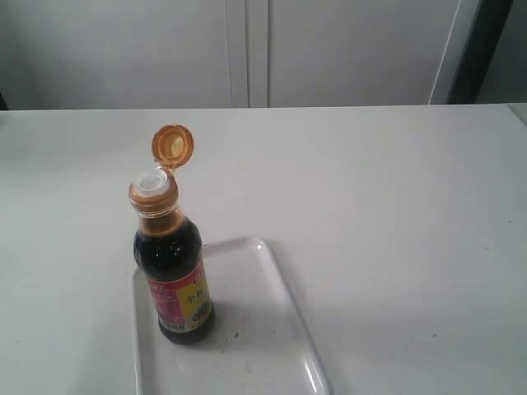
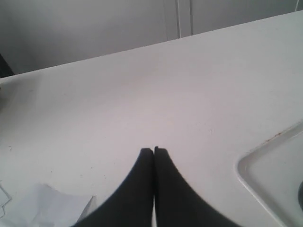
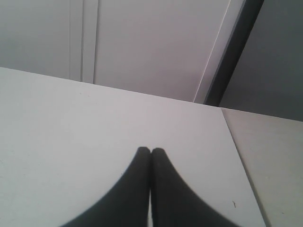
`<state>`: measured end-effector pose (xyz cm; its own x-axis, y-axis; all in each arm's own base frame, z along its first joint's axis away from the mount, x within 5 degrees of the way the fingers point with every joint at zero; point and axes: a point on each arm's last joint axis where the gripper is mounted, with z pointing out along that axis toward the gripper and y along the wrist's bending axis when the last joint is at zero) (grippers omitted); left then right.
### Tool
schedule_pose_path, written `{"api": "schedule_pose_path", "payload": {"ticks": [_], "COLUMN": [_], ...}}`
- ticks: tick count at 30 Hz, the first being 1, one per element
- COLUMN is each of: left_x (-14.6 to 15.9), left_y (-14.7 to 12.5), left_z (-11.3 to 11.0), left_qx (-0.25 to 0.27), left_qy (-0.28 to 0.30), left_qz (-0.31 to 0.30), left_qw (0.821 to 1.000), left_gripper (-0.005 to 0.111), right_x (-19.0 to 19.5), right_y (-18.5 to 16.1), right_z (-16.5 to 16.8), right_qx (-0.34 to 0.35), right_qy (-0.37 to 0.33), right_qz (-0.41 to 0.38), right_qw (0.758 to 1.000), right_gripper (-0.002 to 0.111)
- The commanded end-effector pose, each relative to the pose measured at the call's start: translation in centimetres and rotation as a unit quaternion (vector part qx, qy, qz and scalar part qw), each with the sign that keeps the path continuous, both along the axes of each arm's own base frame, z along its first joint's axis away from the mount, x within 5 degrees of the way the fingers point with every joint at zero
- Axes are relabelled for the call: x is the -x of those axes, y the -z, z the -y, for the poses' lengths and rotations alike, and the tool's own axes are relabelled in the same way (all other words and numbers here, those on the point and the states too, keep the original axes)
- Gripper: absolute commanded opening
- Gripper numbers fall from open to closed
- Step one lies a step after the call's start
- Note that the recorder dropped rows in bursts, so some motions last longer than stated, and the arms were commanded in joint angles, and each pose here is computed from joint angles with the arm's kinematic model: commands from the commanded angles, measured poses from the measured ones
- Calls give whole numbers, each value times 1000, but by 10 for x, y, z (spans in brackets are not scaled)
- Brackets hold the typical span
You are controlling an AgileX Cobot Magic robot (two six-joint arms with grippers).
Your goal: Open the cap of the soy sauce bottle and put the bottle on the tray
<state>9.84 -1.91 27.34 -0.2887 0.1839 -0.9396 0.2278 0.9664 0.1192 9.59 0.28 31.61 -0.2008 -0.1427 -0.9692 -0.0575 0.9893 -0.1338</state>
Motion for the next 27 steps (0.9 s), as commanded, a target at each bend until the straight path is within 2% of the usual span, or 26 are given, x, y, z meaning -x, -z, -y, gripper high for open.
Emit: {"api": "schedule_pose_path", "payload": {"ticks": [1,11,21,27], "left_x": [9,32,44,45], "left_y": [10,37,68,90], "left_z": [-4,-13,-15,-16], "left_qx": [20,46,59,69], "left_qy": [-19,-61,-75,-99], "left_qz": [9,38,52,32], "left_qw": [1000,996,994,992], "left_gripper": [0,0,0,0], "right_x": [1,1,1,1], "right_y": [1,1,1,1], "right_z": [1,1,1,1], "right_qx": [1,1,1,1], "right_qy": [4,4,4,4], "right_qz": [2,2,2,2], "right_qw": [1000,1000,1000,1000], "right_gripper": [0,0,0,0]}}
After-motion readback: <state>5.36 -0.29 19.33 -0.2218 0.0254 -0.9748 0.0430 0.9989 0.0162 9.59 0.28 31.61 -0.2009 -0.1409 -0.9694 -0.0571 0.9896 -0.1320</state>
